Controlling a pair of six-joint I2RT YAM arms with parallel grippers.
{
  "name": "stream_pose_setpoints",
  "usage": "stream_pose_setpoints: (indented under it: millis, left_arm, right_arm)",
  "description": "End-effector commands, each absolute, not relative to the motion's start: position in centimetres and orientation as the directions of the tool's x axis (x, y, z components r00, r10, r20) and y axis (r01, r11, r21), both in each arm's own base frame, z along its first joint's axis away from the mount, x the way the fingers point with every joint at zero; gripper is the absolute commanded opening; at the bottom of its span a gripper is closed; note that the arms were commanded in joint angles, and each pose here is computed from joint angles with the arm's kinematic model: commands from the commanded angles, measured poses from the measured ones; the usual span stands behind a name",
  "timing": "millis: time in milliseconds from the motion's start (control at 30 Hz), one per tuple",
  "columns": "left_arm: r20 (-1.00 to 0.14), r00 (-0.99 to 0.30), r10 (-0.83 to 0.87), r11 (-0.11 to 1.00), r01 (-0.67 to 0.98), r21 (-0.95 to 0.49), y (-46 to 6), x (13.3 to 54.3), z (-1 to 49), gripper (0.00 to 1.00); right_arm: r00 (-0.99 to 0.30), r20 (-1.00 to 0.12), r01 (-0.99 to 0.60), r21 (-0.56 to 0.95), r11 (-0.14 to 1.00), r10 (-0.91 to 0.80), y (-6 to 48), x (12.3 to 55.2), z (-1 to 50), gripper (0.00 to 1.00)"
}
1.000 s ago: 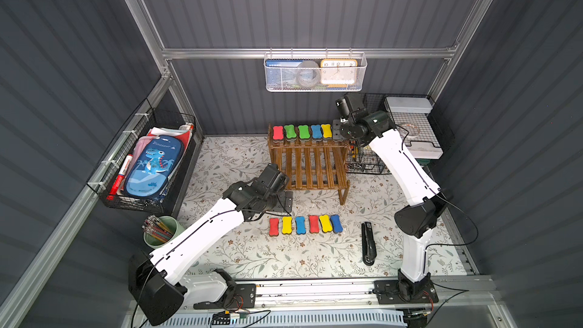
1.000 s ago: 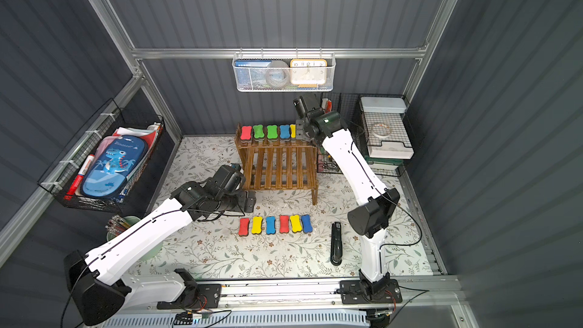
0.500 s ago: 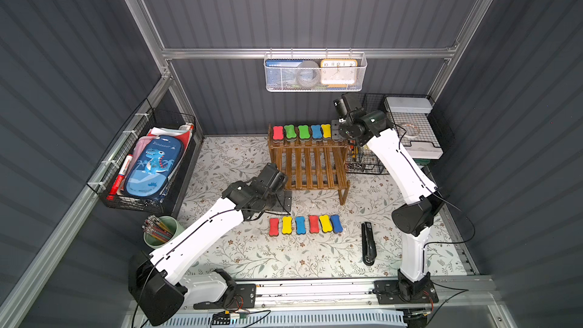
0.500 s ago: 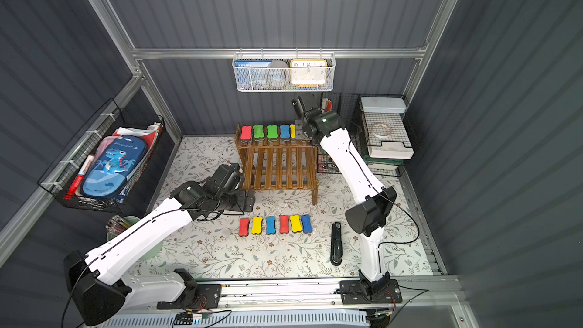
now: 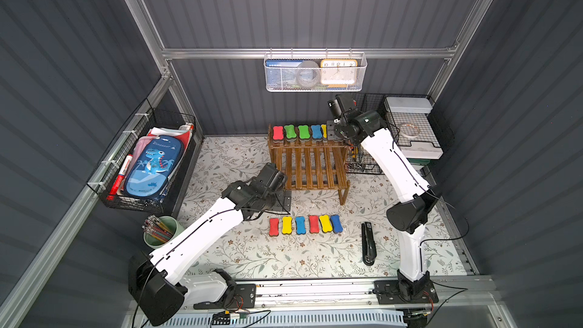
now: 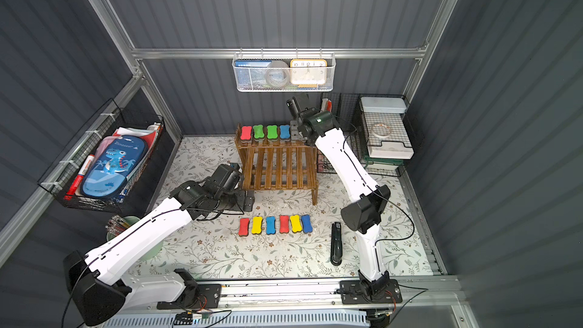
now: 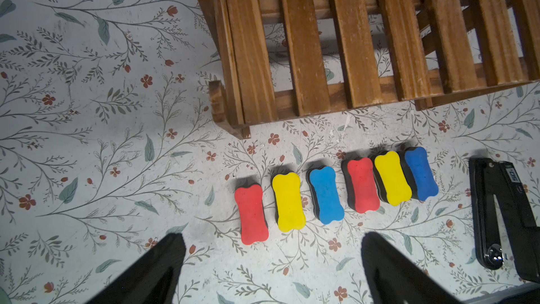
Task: Remove the whiteboard erasers from the shelf
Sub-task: Pick up the whiteboard eraser from the shelf.
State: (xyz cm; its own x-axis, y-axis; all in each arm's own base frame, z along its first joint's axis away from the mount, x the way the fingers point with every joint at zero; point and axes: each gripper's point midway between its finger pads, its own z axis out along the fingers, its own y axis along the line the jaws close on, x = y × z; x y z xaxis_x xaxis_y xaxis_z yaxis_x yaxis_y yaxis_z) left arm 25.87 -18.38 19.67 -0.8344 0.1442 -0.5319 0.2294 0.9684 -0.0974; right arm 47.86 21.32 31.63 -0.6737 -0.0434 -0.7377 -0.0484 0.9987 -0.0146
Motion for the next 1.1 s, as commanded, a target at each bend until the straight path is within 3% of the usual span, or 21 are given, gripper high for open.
stream_pose_setpoints:
  millis: [0,1067]
  left_arm:
    - [-0.513,-0.843,0.163,0.968,0.236,-0.080,-17.9,25.6,18.9,0.99]
    - [-0.481,-0.862,0.161,0.972,0.223,-0.073,-17.7,25.7,17.5,0.99]
  right_arm:
    - [-0.678,-0.731,-0.065,-0.044,0.997,-0.077,21.8,47.5,31.5,0.40]
    - [-0.673,-0.740,-0.190,0.168,0.967,-0.004,26.4,46.3,33.3,0.40]
